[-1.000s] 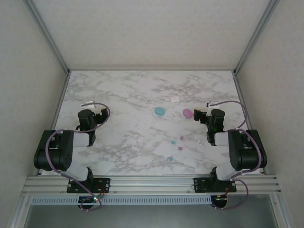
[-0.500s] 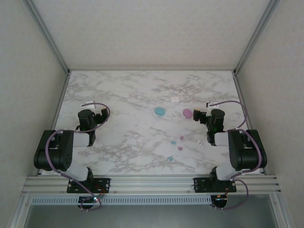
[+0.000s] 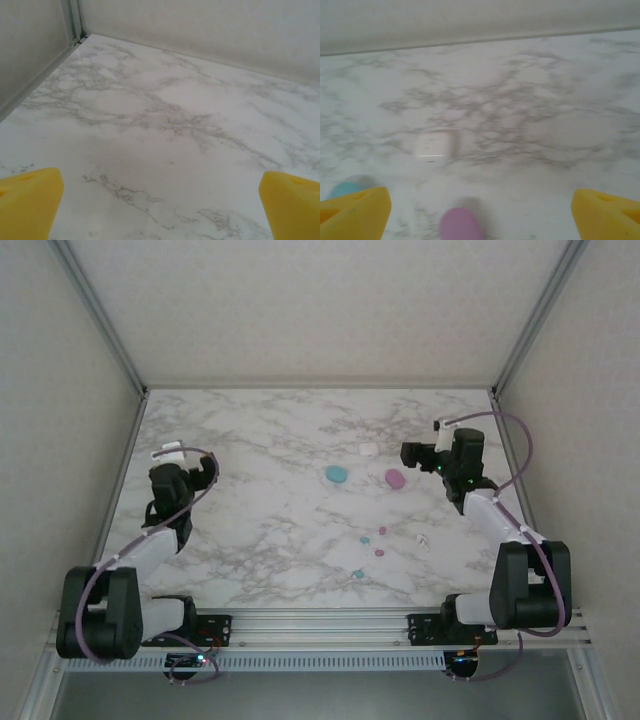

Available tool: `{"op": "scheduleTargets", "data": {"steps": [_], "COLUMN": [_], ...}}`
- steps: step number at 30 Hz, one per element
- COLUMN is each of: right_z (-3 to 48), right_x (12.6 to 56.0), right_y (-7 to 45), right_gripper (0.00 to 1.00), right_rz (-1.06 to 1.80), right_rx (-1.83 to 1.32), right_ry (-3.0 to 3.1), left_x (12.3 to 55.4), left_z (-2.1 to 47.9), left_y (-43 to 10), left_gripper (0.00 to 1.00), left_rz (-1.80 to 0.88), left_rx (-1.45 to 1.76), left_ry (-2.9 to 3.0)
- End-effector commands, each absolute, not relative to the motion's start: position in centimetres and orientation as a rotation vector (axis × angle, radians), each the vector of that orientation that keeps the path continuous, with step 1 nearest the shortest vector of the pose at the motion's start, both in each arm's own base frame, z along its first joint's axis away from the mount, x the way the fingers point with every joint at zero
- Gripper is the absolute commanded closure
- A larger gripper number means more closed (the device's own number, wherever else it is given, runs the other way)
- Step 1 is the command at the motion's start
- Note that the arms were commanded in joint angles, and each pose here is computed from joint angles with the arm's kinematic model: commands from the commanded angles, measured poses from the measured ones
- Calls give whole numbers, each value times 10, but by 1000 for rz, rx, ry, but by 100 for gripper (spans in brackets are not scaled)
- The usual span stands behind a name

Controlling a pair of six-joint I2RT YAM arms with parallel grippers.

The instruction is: Insert wireless bluetooth earbuds into charging case

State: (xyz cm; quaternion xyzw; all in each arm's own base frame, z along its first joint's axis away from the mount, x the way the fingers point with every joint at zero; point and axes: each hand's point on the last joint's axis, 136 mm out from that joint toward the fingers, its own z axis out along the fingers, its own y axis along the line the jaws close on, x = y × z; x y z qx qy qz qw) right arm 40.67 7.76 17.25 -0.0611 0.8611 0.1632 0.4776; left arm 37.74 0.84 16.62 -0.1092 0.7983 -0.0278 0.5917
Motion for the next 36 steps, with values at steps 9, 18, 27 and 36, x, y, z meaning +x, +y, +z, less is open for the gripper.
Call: {"op": "scheduleTargets", "data": {"steps": [9, 18, 27, 36], "right_z": [127, 74, 48, 30], "right_x": [371, 373, 383, 386], "right_y": [207, 249, 257, 268], "right_gripper": [27, 31, 28, 34], "right_rz": [738, 465, 326, 381], "right_rx": [-714, -1252, -1571, -1695], "right_ry": [2429, 2441, 2224, 2153], "left_x": [361, 340, 330, 329], "left_z": [153, 148, 148, 145], "left_y": [-58, -62, -61, -61], "left_gripper": [0, 0, 0, 0], "left_rz": [-615, -624, -608, -597], "left_rx": [-379, -361, -336, -325], "left_ry": [2046, 2094, 2092, 2100]}}
